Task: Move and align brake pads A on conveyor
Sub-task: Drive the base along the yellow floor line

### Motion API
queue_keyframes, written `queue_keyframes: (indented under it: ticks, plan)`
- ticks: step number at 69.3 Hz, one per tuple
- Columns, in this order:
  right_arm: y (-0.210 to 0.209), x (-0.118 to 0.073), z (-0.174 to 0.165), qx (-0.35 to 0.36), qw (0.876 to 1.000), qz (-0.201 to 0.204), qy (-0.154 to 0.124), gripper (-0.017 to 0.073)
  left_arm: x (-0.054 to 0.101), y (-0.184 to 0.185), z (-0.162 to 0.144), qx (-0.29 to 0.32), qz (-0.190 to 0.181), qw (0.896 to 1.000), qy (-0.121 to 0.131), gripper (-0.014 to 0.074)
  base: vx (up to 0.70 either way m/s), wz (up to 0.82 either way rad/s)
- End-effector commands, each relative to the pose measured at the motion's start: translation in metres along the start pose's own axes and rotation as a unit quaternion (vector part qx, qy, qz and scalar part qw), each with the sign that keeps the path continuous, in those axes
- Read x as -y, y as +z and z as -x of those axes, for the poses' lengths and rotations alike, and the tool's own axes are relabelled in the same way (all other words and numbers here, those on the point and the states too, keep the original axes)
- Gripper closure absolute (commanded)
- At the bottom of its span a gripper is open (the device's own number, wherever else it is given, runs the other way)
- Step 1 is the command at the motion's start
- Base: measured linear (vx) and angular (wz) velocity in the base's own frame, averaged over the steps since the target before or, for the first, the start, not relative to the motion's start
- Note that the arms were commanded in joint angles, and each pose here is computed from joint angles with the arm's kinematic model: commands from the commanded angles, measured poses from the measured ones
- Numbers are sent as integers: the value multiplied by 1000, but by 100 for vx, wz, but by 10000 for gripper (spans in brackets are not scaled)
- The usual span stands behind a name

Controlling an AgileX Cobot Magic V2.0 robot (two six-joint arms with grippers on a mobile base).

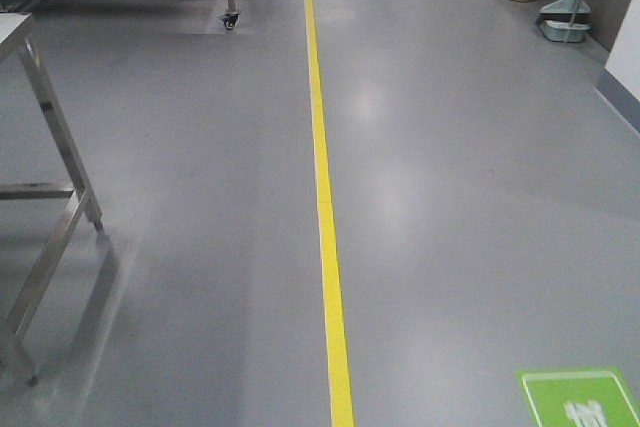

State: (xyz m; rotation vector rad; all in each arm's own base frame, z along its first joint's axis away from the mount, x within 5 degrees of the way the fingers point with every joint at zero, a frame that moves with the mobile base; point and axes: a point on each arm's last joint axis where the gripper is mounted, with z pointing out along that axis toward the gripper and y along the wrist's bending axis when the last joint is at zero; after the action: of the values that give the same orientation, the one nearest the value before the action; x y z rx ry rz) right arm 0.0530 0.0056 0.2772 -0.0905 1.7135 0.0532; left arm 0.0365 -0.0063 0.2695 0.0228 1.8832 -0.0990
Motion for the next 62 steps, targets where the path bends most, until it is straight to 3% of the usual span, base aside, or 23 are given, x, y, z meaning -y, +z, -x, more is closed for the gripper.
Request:
queue_keyframes:
  ticks: [1,62]
  plan:
    - [-1,1,15,44,999,-6,-3,75,1,-3,13,41,-2,999,-4,204,78,3]
    - [-1,1,15,44,999,-6,-3,75,1,-3,13,41,-2,999,-4,204,73,3]
